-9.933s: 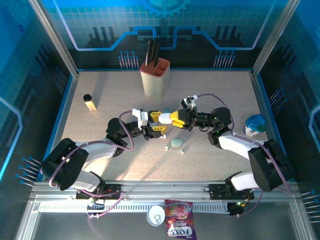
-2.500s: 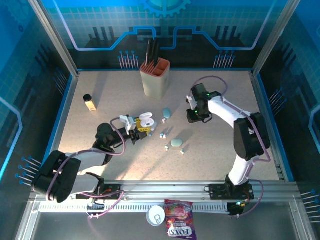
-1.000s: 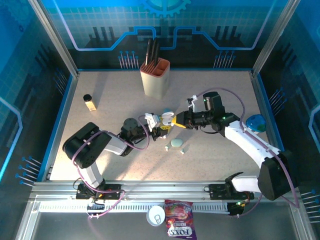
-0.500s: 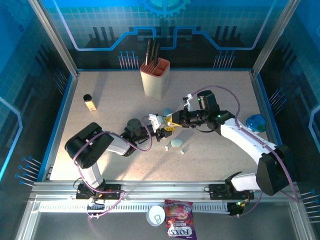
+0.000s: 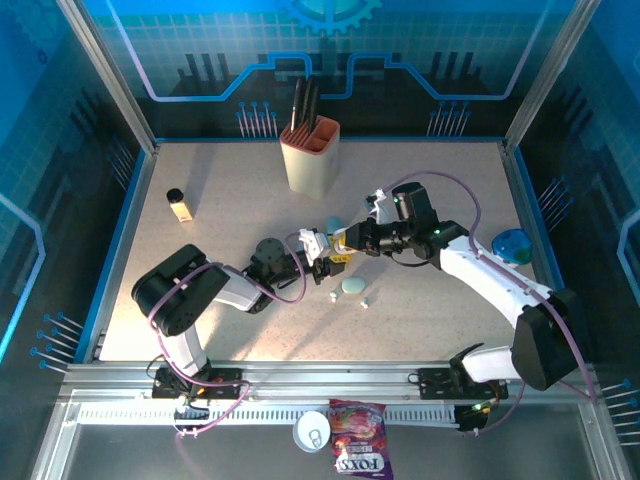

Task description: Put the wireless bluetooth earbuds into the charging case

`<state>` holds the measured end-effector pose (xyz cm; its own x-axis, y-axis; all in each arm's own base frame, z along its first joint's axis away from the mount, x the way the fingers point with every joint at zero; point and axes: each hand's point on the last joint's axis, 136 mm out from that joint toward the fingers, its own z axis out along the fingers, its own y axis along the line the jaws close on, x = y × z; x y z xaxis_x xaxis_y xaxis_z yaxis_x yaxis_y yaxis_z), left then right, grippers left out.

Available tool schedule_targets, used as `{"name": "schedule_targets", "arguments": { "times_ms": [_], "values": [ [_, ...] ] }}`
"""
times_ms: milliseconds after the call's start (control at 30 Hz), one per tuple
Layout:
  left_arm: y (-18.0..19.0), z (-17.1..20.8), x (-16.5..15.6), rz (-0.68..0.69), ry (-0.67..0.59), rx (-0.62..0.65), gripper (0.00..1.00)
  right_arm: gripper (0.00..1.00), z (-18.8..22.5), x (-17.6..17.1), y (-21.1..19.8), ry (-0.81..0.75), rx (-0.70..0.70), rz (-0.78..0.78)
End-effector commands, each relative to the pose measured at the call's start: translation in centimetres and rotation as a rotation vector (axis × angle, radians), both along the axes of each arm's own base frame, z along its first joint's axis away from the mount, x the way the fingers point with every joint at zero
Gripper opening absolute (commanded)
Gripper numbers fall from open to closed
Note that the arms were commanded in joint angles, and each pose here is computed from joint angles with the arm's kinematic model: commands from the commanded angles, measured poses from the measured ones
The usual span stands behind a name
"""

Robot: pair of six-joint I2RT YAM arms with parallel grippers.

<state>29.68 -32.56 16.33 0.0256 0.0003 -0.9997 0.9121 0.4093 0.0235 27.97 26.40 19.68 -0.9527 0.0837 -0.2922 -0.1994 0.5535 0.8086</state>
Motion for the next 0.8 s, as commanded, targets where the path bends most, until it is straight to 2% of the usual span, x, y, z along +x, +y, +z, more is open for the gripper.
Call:
{"name": "schedule_targets", "arguments": {
  "times_ms": [0, 367, 600, 767],
  "values": [
    [-0.5, 1.8, 0.3, 0.004, -0.053, -0.04, 0.29, 0.24, -0.1, -0.3, 0.6, -0.002, -0.023, 0.024],
    [-0.4, 1.7, 0.6, 0.026, -0.046, -0.033, 0.29, 0.37, 0.4, -0.6, -0.4, -0.034, -0.069, 0.012],
    [1.0, 1.1, 1.3, 0.081, -0.051, -0.018, 0.3, 0.53, 3.7, -2.0, -0.7, -0.229, -0.027, 0.094],
    [4.2, 1.4, 2.9, 0.174, -0.003, -0.04, 0.28, 0.56, 4.3, -1.2, -2.7, -0.323, -0.075, 0.003]
  ]
}}
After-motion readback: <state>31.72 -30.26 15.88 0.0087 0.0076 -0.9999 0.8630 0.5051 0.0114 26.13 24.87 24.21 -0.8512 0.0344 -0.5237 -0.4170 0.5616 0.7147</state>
